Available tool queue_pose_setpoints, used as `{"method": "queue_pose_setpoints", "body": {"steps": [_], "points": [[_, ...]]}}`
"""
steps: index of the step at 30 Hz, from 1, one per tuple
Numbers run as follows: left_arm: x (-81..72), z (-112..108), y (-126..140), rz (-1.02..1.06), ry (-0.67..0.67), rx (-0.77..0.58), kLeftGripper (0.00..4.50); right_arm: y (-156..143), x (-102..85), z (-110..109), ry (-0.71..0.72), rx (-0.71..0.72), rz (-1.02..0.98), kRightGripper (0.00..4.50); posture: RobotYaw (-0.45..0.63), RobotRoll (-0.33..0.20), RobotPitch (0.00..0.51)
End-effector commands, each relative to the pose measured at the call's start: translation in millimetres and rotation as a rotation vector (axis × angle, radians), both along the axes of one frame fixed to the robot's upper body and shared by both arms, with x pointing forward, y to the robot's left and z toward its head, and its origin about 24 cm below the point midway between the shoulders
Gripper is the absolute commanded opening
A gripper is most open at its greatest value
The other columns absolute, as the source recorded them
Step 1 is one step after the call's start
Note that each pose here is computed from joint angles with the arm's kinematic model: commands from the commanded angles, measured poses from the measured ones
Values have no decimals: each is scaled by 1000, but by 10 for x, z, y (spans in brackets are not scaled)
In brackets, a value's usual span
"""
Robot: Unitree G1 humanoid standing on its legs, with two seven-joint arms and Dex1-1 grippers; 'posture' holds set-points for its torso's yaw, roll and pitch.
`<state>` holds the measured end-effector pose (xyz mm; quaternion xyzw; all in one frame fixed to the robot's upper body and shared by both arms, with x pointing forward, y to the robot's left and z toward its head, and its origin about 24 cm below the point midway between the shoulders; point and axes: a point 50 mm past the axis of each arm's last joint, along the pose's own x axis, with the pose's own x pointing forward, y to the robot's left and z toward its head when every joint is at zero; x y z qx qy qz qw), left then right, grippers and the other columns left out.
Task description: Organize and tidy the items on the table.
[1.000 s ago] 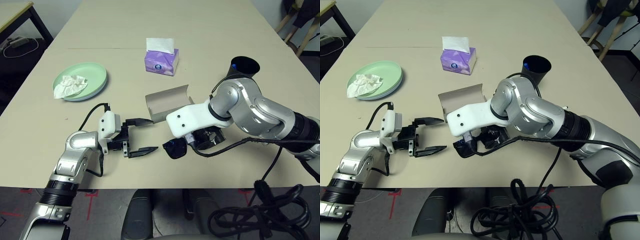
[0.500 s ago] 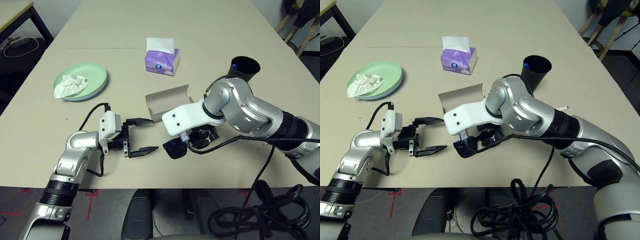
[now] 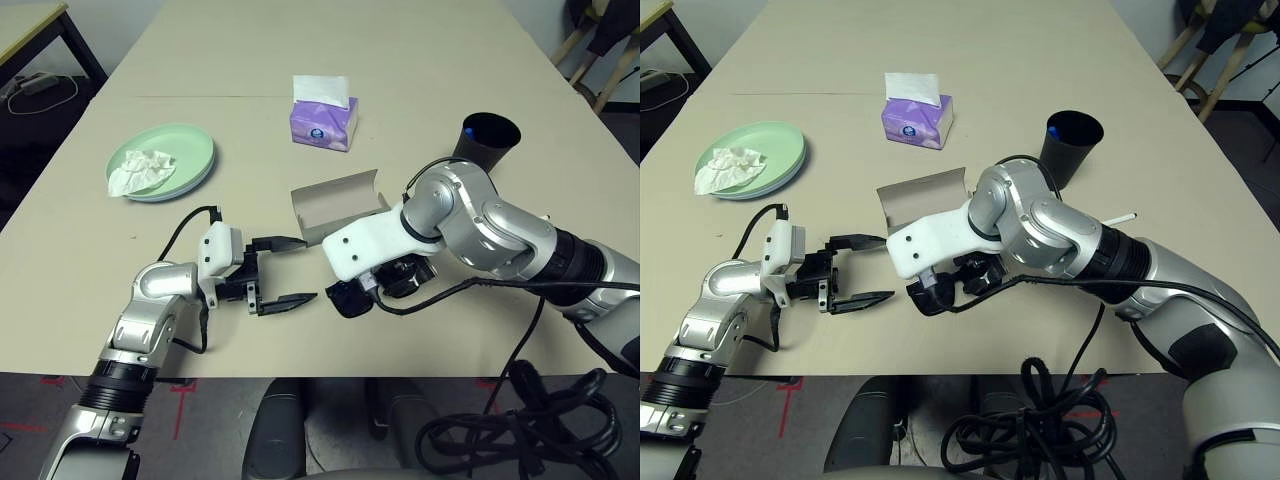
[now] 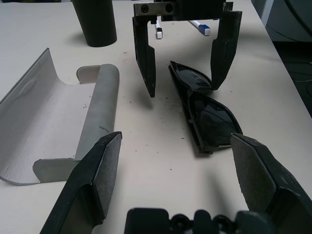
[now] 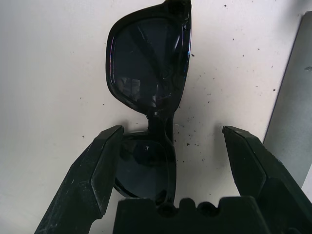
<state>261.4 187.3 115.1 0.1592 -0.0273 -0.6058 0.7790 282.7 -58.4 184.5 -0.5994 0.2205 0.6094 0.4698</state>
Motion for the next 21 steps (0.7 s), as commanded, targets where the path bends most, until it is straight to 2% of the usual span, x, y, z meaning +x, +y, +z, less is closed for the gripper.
{"method": "queue_pose_setpoints", "body": {"steps": [1, 4, 5, 13, 21], "points": [[-45, -6, -32, -19, -5, 24, 4468, -10, -5, -35, 15, -7, 1, 4500, 175, 0, 193], [-49, -6, -31, -18, -5, 24, 4500, -6, -5, -42, 18, -6, 3, 3909, 176, 0, 193], [-50, -6, -30, -17, -5, 24, 4500, -3, -5, -44, 19, -4, 4, 3576, 176, 0, 193], [-52, -13, -30, -16, -2, 23, 4500, 24, -9, -28, 16, 11, 14, 410, 172, 0, 188], [-41, -17, -31, -16, 0, 21, 4500, 14, -16, 86, -9, 33, 27, 357, 165, 0, 183]]}}
